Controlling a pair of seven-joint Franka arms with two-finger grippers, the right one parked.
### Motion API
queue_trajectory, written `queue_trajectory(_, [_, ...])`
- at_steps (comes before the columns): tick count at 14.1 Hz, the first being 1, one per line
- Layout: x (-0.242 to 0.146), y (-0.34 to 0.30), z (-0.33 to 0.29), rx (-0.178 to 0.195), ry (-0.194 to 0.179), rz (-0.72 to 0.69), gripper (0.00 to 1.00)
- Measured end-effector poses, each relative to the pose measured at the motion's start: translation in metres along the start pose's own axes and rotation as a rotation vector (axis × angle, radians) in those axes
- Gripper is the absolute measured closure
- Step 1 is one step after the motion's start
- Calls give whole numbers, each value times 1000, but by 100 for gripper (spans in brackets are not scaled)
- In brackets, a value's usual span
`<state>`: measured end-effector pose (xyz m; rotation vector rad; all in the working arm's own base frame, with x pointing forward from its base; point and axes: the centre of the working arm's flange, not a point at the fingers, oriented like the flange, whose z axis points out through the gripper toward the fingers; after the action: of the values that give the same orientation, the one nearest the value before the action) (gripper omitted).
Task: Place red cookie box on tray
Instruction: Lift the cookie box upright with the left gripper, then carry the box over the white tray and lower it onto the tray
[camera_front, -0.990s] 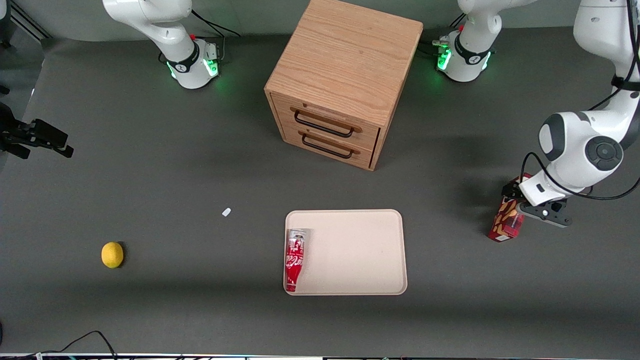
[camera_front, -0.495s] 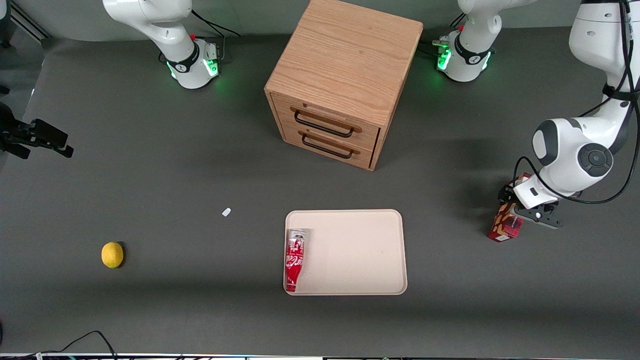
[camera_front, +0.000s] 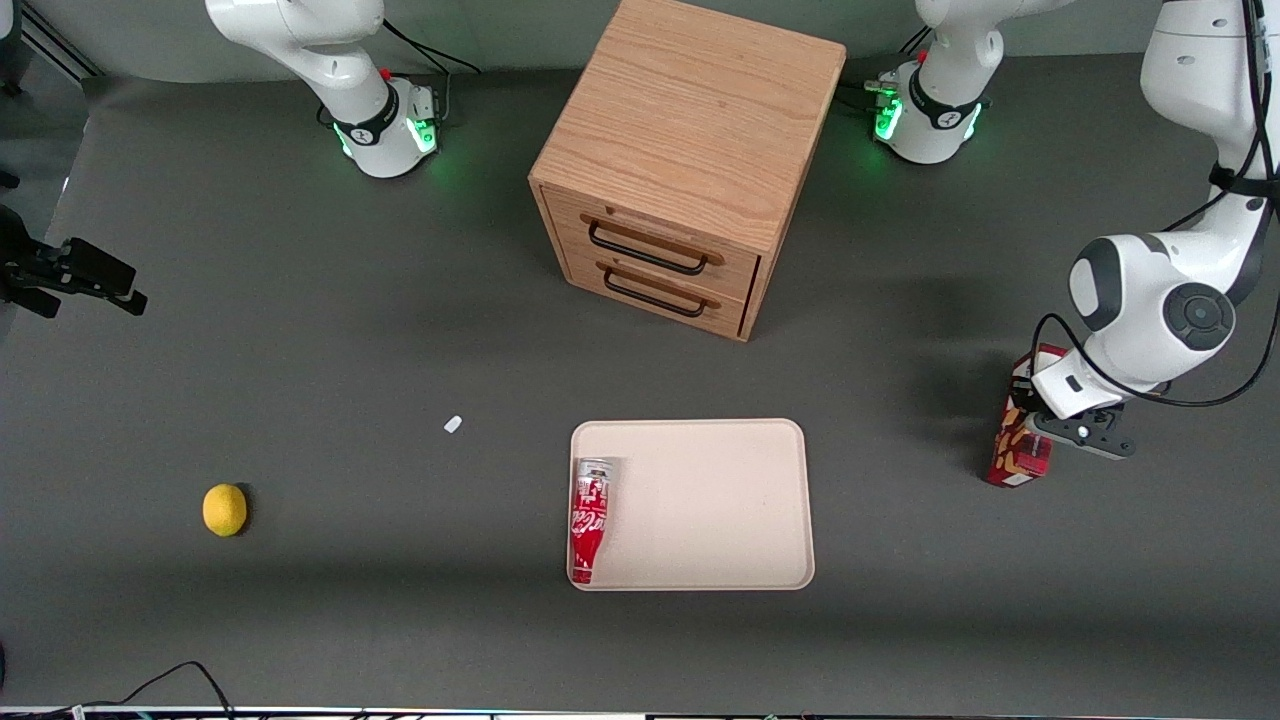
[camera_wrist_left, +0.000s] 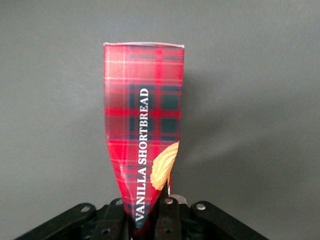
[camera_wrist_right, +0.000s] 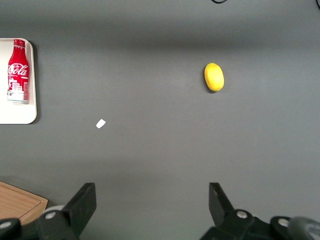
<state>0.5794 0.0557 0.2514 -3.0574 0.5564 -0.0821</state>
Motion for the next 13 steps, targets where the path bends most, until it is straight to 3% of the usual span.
queue_trajectory(3, [11, -9, -61, 0, -25, -41, 85])
queue_trajectory(7, [43, 7, -171, -35, -80, -132, 85])
queue_trajectory(10, [76, 51, -233, -40, -74, -210, 85])
queue_trajectory(13, [112, 97, -240, -54, -60, -283, 85])
